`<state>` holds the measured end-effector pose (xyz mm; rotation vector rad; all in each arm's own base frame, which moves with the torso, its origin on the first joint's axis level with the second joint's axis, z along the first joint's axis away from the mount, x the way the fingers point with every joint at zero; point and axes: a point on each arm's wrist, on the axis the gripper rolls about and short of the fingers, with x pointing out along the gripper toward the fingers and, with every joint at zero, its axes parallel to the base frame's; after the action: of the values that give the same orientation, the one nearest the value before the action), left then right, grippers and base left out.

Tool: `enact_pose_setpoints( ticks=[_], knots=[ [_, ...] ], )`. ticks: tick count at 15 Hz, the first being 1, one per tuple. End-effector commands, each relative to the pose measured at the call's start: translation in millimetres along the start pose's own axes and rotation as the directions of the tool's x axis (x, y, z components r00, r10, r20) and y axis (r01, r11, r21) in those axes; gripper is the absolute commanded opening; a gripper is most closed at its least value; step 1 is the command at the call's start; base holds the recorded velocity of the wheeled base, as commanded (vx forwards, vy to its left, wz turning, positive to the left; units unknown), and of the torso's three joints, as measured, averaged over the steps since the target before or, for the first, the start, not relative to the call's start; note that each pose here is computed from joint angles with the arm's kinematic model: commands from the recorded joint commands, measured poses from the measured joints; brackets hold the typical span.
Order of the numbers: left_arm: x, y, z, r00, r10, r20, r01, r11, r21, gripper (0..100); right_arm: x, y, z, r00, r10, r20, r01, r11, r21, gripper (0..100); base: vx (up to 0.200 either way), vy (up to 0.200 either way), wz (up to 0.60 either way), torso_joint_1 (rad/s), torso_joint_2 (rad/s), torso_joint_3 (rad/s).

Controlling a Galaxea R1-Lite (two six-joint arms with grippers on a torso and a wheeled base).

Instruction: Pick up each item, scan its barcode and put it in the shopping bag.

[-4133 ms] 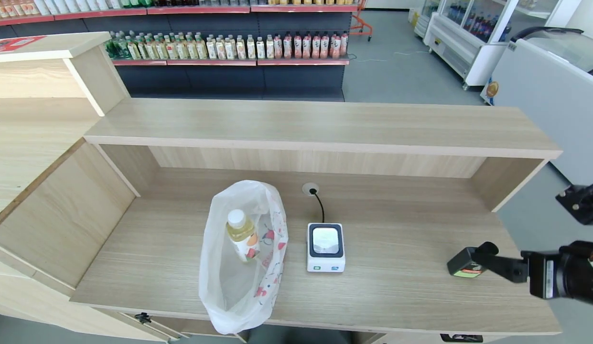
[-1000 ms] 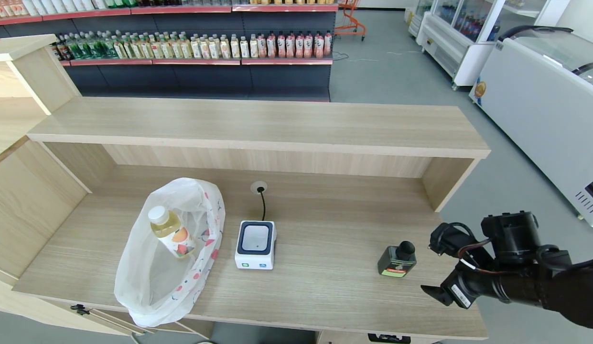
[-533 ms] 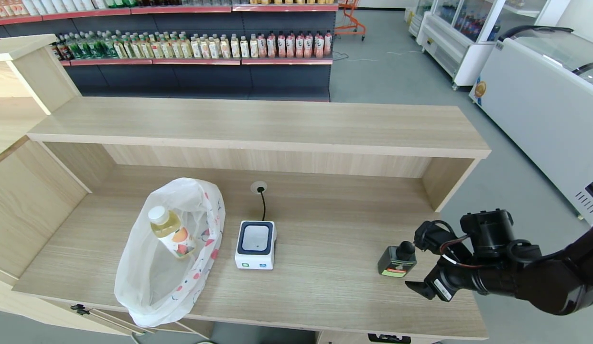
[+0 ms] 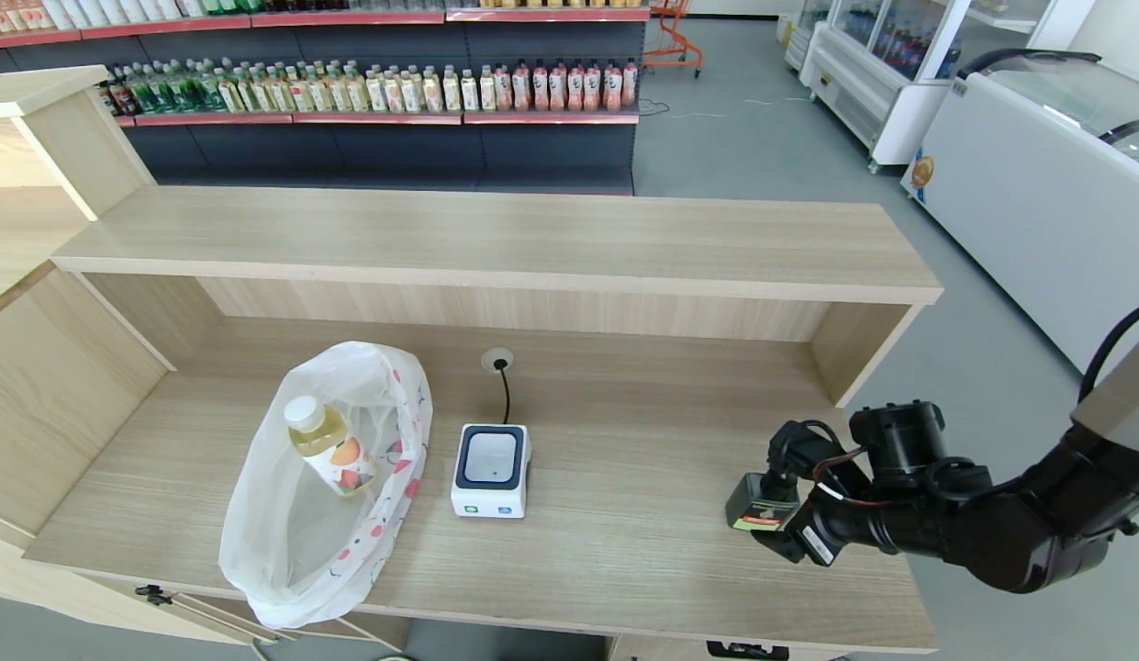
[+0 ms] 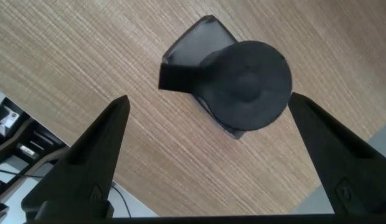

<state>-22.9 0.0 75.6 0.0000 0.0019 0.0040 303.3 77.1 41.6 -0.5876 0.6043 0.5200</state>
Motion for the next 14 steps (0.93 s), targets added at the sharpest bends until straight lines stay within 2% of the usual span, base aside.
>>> enact_pose_setpoints(
  ticks=[1, 5, 6, 11, 14],
  knots=[
    [0.0, 0.0, 0.0, 1.000, 0.001, 0.000, -0.001, 1.000, 0.000, 100, 9.7, 6.8, -0.4, 1.000, 0.025, -0.011, -0.025, 1.000, -0.011, 100, 0.000, 0.000, 0.00, 0.000, 0.00, 0.000],
    [0.0, 0.0, 0.0, 1.000, 0.001, 0.000, -0.001, 1.000, 0.000, 100, 27.8, 14.0, 2.4, 0.999, 0.033, 0.013, -0.032, 0.999, -0.028, 100, 0.000, 0.000, 0.00, 0.000, 0.00, 0.000],
    [0.0, 0.0, 0.0, 1.000, 0.001, 0.000, -0.001, 1.000, 0.000, 100, 29.9, 14.0, 4.1, 0.999, 0.031, 0.018, -0.030, 0.999, -0.031, 0, 0.000, 0.000, 0.00, 0.000, 0.00, 0.000],
    [0.0, 0.0, 0.0, 1.000, 0.001, 0.000, -0.001, 1.000, 0.000, 100, 27.6, 11.5, 5.5, 0.999, 0.017, 0.028, -0.016, 1.000, -0.023, 0, 0.000, 0.000, 0.00, 0.000, 0.00, 0.000],
    [0.0, 0.0, 0.0, 1.000, 0.001, 0.000, -0.001, 1.000, 0.000, 100, -6.0, -1.4, 22.2, 0.993, -0.073, 0.098, 0.076, 0.997, -0.024, 0, 0.000, 0.000, 0.00, 0.000, 0.00, 0.000]
  ],
)
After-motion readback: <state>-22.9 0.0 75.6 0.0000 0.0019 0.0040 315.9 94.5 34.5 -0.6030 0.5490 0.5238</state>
